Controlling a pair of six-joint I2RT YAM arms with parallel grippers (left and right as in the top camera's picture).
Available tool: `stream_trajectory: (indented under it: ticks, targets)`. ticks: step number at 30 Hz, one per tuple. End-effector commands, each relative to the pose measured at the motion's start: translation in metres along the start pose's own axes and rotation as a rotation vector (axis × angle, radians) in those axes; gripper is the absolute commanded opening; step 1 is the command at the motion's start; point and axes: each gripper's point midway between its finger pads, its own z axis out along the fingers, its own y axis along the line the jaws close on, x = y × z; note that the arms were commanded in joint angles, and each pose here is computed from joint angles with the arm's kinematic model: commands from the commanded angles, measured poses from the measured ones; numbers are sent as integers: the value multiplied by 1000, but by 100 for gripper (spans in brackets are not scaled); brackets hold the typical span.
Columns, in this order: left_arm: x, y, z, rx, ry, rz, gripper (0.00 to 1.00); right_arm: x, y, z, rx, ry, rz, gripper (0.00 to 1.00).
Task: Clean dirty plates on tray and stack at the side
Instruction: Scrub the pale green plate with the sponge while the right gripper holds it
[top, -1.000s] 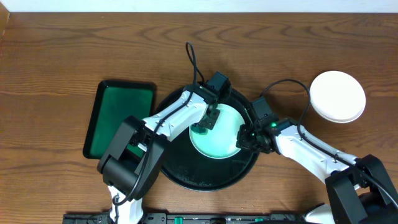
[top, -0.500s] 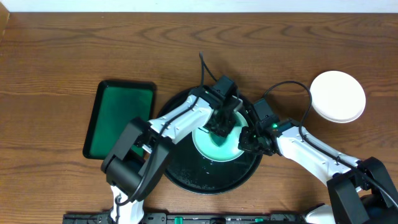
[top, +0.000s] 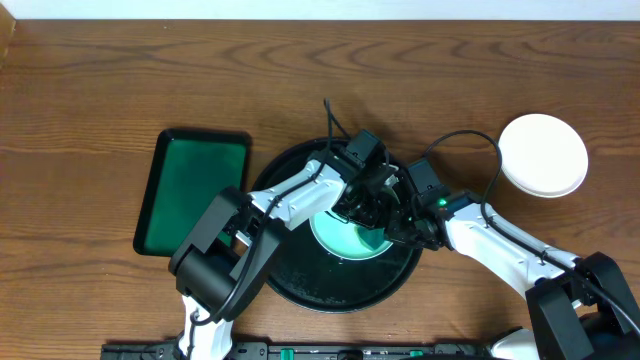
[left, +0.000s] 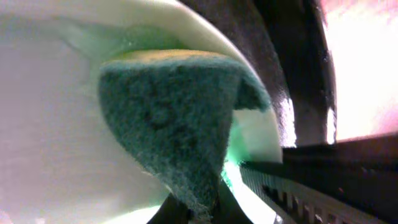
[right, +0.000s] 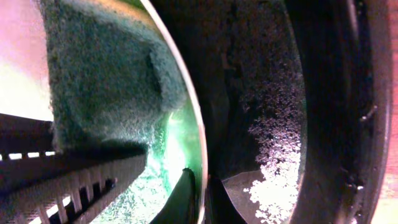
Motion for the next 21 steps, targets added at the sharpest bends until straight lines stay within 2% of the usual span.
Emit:
stream_trajectory:
  ticks: [1,11,15,18,21]
  targets:
    - [-18,41,12,-188,-95,-151,7,26,-34,19,119,85,-40,1]
    - [-51,117,-26,-347,-281,-386,7,27,-35,19,125,91,-38,1]
    - [-63,136,-40,-349,-351,-481,7,28,-36,19,126,92,-38,1]
    - [-62,153,-48,-375,-371,-551,7,28,-36,19,128,94,-38,1]
    - [-51,175,-59,-466,-378,-623,7,28,-36,19,130,96,-37,1]
